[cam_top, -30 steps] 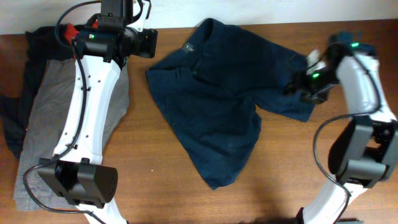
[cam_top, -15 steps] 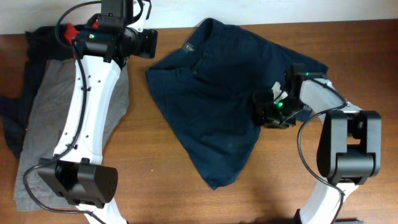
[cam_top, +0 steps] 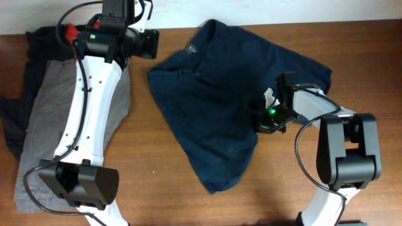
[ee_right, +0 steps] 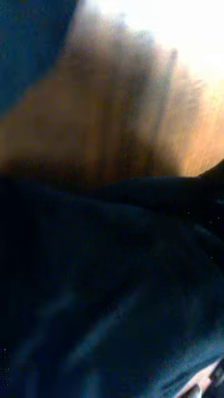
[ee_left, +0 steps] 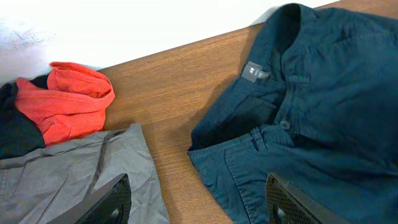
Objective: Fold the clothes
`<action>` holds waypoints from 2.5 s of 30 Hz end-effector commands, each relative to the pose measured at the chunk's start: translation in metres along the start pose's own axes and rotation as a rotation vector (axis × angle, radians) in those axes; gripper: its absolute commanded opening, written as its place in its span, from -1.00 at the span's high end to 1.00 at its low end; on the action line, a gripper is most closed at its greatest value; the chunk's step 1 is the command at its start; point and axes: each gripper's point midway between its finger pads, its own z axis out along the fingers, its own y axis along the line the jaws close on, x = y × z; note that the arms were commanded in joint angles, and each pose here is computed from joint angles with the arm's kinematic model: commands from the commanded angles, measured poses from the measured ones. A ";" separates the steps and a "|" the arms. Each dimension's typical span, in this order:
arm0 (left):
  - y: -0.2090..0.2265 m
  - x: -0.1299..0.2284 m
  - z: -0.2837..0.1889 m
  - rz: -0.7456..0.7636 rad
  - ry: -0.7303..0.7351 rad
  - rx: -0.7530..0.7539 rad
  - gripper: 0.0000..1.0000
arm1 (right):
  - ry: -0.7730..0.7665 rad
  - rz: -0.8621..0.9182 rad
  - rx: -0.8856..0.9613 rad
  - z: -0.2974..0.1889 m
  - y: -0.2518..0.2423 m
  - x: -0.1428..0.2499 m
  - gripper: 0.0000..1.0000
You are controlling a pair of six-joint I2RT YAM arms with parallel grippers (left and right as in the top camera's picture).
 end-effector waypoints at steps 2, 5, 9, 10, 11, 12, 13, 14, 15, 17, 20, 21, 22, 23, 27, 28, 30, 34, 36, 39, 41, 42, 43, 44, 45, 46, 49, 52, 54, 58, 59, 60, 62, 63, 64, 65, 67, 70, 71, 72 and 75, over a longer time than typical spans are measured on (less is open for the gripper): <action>0.000 -0.001 -0.004 -0.005 -0.003 0.000 -0.38 | -0.113 0.018 0.112 -0.057 -0.020 -0.014 0.92; 0.000 -0.001 -0.004 -0.005 0.000 0.001 -0.38 | -0.216 0.029 0.181 -0.098 -0.029 -0.027 0.92; 0.000 0.000 -0.004 -0.005 0.004 0.001 -0.38 | -0.347 0.028 0.220 -0.143 -0.035 -0.053 0.92; 0.000 0.001 -0.004 -0.005 0.005 0.001 -0.37 | -0.367 0.015 0.220 -0.148 -0.034 -0.058 0.92; 0.000 0.002 -0.003 -0.005 0.008 0.002 -0.37 | -0.405 0.002 0.220 -0.156 -0.032 -0.067 0.92; 0.000 0.003 -0.003 -0.005 0.011 0.002 -0.38 | -0.431 -0.008 0.219 -0.161 -0.029 -0.073 0.92; -0.001 0.003 -0.003 -0.005 0.013 0.002 -0.37 | -0.457 -0.018 0.220 -0.166 -0.027 -0.079 0.92; -0.001 0.004 -0.002 -0.005 0.017 0.003 -0.37 | -0.475 -0.024 0.218 -0.170 -0.025 -0.083 0.93; -0.002 0.006 -0.001 -0.004 0.022 0.005 -0.36 | -0.508 -0.036 0.215 -0.176 -0.023 -0.090 0.93; -0.008 0.009 0.003 -0.003 0.030 0.039 -0.36 | -0.537 -0.047 0.213 -0.180 -0.021 -0.097 0.92; -0.028 0.017 0.018 0.025 0.053 0.145 -0.36 | -0.576 -0.050 0.240 -0.185 -0.025 -0.105 0.92; -0.041 0.022 0.029 0.052 0.071 0.210 -0.36 | -0.583 -0.055 0.248 -0.186 -0.026 -0.106 0.92; -0.054 0.027 0.039 0.084 0.087 0.266 -0.36 | -0.582 -0.057 0.250 -0.186 -0.026 -0.106 0.62; -0.070 0.033 0.048 0.140 0.100 0.333 -0.36 | -0.571 -0.061 0.253 -0.185 -0.026 -0.104 -0.01; -0.117 0.057 0.069 0.354 0.126 0.521 -0.36 | -0.505 -0.052 0.263 -0.177 -0.030 -0.090 -0.72; -0.125 0.063 0.074 0.396 0.136 0.545 -0.36 | -0.494 -0.048 0.263 -0.176 -0.031 -0.087 -0.75; -0.142 0.078 0.084 0.489 0.163 0.588 -0.36 | -0.472 -0.040 0.265 -0.174 -0.032 -0.082 -0.76; -0.167 0.103 0.097 0.597 0.217 0.648 -0.26 | -0.447 -0.032 0.267 -0.171 -0.033 -0.077 -0.76; -0.179 0.114 0.098 0.641 0.242 0.678 -0.23 | -0.442 -0.031 0.267 -0.170 -0.033 -0.076 -0.76; -0.193 0.125 0.102 0.670 0.263 0.706 -0.26 | -0.436 -0.030 0.260 -0.170 -0.032 -0.074 -0.77; -0.198 0.132 0.109 0.692 0.275 0.719 -0.28 | -0.429 -0.028 0.260 -0.169 -0.032 -0.073 -0.76; -0.199 0.134 0.112 0.692 0.278 0.721 -0.28 | -0.427 -0.027 0.261 -0.169 -0.033 -0.072 -0.76; -0.200 0.137 0.117 0.691 0.285 0.721 -0.28 | -0.425 -0.026 0.261 -0.168 -0.033 -0.072 -0.76; -0.200 0.140 0.127 0.693 0.289 0.713 -0.29 | -0.421 -0.025 0.261 -0.168 -0.033 -0.071 -0.76; -0.200 0.142 0.132 0.693 0.291 0.712 -0.28 | -0.420 -0.025 0.261 -0.168 -0.033 -0.071 -0.76; -0.202 0.146 0.139 0.693 0.294 0.714 -0.29 | -0.419 -0.024 0.261 -0.168 -0.033 -0.070 -0.76; -0.200 0.150 0.151 0.698 0.302 0.697 -0.28 | -0.419 -0.024 0.261 -0.168 -0.033 -0.070 -0.76; -0.195 0.155 0.162 0.709 0.320 0.654 -0.25 | -0.418 -0.024 0.261 -0.168 -0.033 -0.070 -0.77; -0.195 0.159 0.166 0.709 0.330 0.654 -0.17 | -0.418 -0.024 0.261 -0.168 -0.033 -0.070 -0.77; -0.192 0.161 0.170 0.664 0.357 0.631 0.99 | -0.418 -0.024 0.261 -0.168 -0.033 -0.070 -0.76; -0.187 0.158 0.171 0.631 0.368 0.603 0.99 | -0.418 -0.024 0.261 -0.168 -0.033 -0.070 -0.76; -0.181 0.154 0.170 0.590 0.380 0.570 0.99 | -0.418 -0.024 0.261 -0.168 -0.033 -0.070 -0.76; -0.165 0.145 0.166 0.516 0.409 0.508 0.99 | -0.418 -0.024 0.261 -0.168 -0.033 -0.070 -0.76; -0.157 0.142 0.164 0.481 0.423 0.478 0.99 | -0.417 -0.023 0.261 -0.167 -0.033 -0.070 -0.76; -0.143 0.136 0.159 0.411 0.453 0.423 0.99 | -0.412 -0.019 0.261 -0.167 -0.033 -0.069 -0.76; -0.129 0.133 0.153 0.352 0.480 0.377 0.99 | -0.405 -0.014 0.261 -0.166 -0.034 -0.067 -0.76; -0.093 0.127 0.136 0.206 0.544 0.258 0.99 | -0.387 0.017 0.258 -0.164 -0.035 -0.062 -0.76; -0.061 0.127 0.121 0.077 0.595 0.183 0.99 | -0.350 0.060 0.257 -0.161 -0.036 -0.052 -0.75; -0.057 0.127 0.119 0.057 0.601 0.176 0.99 | -0.331 0.082 0.256 -0.159 -0.037 -0.047 -0.75; -0.046 0.129 0.117 0.008 0.613 0.159 0.99 | -0.309 0.103 0.257 -0.158 -0.038 -0.041 -0.75; -0.032 0.129 0.119 -0.024 0.609 0.146 0.99 | -0.243 0.125 0.212 -0.146 -0.034 -0.027 -0.72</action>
